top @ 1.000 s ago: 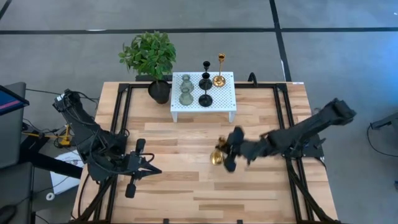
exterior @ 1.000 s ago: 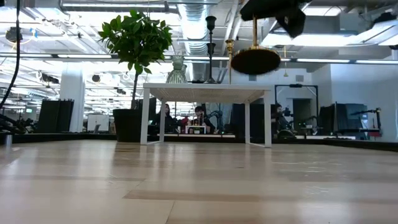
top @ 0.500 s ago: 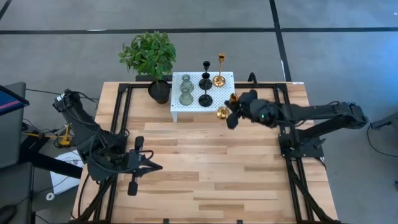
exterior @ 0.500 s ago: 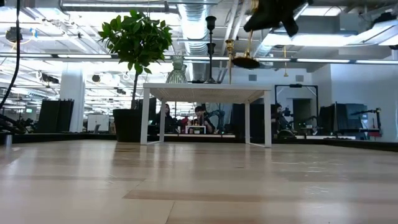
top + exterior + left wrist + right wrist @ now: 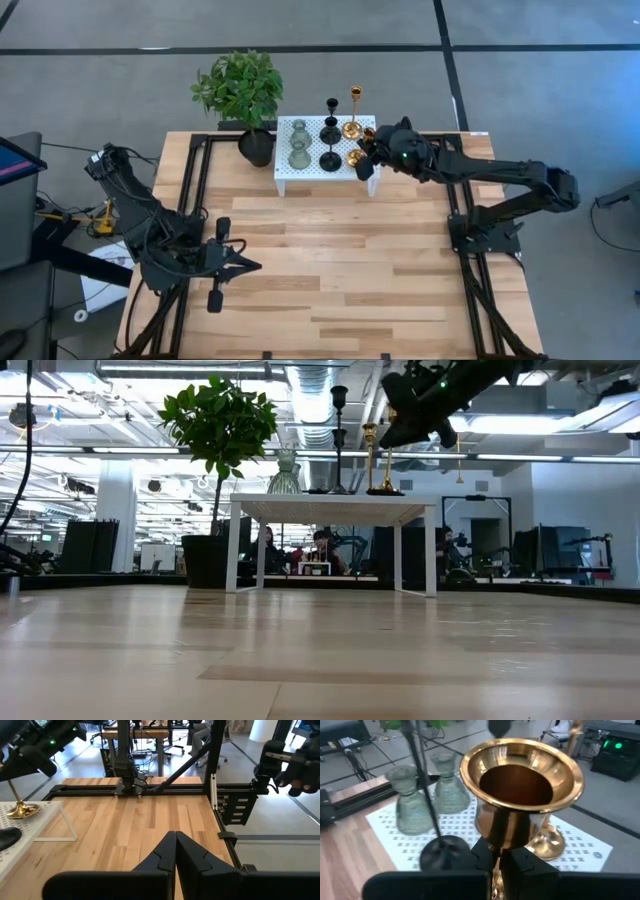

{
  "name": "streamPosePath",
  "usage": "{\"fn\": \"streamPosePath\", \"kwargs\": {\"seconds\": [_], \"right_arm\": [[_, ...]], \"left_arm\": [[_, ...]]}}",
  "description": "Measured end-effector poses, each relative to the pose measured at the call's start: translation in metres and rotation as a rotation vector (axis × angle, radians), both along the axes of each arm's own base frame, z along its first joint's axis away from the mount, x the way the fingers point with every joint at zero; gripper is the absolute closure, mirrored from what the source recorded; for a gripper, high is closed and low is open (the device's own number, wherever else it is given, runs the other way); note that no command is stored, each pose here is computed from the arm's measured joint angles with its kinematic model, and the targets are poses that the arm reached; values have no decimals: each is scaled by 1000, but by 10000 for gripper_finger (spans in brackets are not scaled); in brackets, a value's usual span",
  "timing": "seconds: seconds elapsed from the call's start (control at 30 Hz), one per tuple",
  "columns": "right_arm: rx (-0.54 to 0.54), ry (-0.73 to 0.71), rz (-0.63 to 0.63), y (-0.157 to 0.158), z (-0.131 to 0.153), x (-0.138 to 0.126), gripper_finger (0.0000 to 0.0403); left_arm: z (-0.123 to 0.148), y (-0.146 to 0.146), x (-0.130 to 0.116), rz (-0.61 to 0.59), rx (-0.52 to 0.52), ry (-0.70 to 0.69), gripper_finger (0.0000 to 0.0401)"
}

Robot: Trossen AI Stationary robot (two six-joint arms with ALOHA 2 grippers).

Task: Pick & Place candle stick holders
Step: Put the gold candle holder on the shelf aligned with the other gold candle holder

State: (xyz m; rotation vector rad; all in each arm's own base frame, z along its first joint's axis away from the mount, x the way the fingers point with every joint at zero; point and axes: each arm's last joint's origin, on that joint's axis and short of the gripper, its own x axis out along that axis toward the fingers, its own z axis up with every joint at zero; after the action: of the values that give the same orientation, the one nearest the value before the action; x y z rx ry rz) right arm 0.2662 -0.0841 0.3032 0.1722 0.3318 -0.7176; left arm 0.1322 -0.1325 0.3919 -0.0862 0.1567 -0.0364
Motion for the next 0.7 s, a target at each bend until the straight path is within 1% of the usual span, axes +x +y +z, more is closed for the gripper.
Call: {"fn": "streamPosePath", "kwargs": {"seconds": [0.23,0.37,0.53,0.7], "right_arm": [[-3,12,-15,-14,0,-5,402],[-12,30,-26,-20,-1,-7,402],[4,26,-4,-23,-1,-8,401],[15,19,13,-25,-1,-9,386]], "left_arm": [[0,0,0,2,0,-1,395],[0,1,0,24,3,-5,395],[0,1,0,24,3,-5,396],[0,1,0,27,3,-5,395]]}}
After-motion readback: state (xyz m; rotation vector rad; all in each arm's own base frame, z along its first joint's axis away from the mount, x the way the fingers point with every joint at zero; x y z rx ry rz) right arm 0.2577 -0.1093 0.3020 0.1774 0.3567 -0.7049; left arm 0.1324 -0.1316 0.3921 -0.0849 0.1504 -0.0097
